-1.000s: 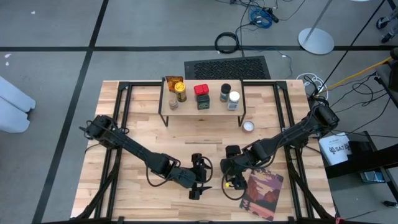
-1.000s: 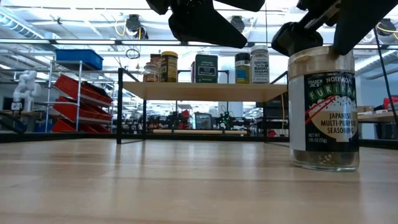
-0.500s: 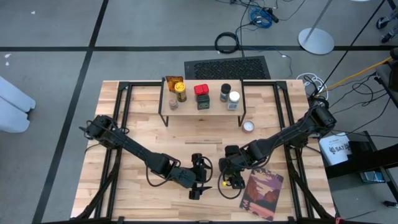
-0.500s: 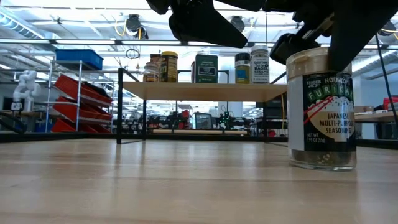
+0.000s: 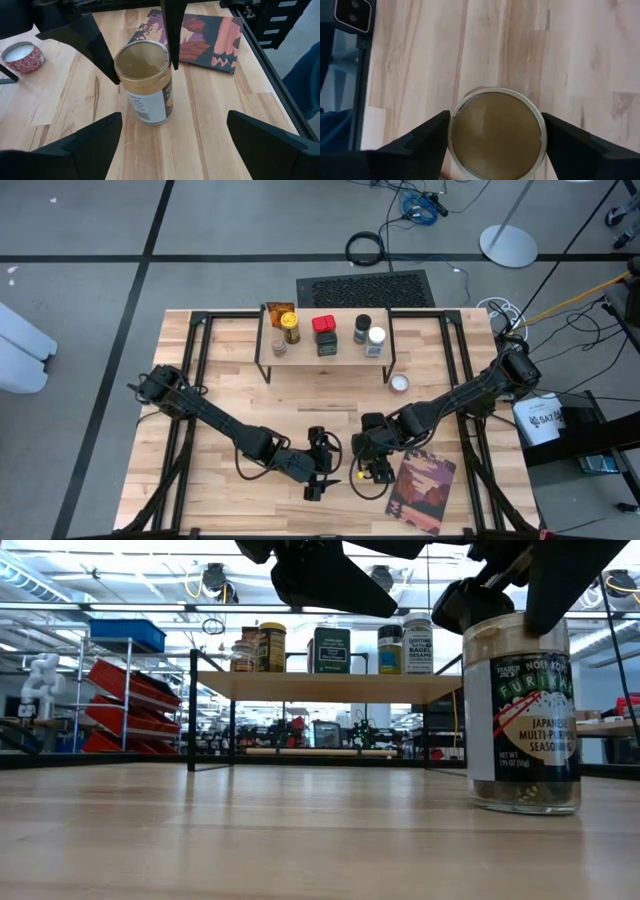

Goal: Shelf spices
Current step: Put the brown spice bottle on the shelf

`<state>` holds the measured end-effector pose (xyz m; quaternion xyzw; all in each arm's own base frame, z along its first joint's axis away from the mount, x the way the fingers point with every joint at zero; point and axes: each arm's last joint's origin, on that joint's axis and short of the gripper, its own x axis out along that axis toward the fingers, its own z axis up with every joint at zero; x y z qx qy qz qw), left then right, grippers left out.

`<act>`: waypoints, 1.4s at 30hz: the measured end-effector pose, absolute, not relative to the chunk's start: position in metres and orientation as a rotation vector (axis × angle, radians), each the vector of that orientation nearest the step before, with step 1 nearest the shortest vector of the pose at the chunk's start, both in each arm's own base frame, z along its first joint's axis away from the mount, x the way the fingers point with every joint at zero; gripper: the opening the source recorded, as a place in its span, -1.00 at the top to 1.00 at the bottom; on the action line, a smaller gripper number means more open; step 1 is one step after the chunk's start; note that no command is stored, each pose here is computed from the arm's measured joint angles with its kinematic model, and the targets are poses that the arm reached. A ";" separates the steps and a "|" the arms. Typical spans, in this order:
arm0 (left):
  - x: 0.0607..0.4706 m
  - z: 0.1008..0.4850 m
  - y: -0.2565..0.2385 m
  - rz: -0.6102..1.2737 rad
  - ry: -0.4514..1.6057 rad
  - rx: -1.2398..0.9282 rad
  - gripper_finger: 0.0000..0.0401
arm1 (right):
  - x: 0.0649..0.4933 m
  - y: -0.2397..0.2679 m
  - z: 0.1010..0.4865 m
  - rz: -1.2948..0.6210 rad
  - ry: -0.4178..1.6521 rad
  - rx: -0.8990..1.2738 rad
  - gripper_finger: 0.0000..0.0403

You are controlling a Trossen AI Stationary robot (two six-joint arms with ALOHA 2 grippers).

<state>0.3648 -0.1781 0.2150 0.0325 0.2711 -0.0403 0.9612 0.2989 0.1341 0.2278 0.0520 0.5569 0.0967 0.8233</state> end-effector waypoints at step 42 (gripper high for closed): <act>0.365 0.215 -0.178 -0.083 0.549 0.070 -0.84 | 0.295 0.137 0.230 0.131 1.220 0.056 -0.36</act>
